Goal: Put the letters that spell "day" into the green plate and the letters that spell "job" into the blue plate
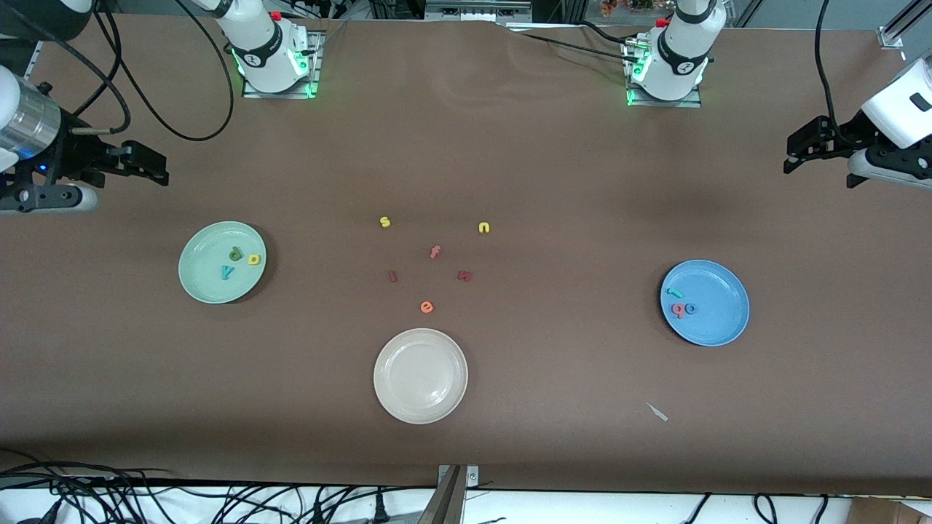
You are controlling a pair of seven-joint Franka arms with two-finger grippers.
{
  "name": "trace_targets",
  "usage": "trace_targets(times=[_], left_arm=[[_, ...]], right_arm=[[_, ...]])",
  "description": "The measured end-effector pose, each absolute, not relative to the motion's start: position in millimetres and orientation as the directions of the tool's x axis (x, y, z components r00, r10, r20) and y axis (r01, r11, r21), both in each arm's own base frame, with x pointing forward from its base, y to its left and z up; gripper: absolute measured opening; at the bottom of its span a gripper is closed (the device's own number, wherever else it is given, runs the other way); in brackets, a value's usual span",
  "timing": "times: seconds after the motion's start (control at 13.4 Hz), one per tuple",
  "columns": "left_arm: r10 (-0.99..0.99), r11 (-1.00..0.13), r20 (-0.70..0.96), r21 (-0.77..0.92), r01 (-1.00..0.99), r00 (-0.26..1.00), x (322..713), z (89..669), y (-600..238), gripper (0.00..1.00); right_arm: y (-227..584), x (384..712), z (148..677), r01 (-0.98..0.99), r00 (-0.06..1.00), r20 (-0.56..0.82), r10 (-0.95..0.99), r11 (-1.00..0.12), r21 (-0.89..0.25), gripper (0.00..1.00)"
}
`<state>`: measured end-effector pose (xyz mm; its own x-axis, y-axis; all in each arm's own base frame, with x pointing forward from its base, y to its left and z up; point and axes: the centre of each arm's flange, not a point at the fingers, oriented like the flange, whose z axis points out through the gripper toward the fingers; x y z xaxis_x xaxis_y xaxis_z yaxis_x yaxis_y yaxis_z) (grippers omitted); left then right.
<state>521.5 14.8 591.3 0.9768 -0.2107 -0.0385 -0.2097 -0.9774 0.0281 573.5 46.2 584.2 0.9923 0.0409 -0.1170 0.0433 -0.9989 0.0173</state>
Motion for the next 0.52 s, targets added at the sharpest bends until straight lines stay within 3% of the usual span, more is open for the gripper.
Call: trace_targets(times=[0.52], left_arm=[[-0.103,-0.994,-0.090,0.029,-0.101,0.991,514.2,601.1,16.0,1.00]], right_arm=[[45.5,573.4,582.4,0.039,0.993,-0.116,0.037,-0.999,0.016,1.00]])
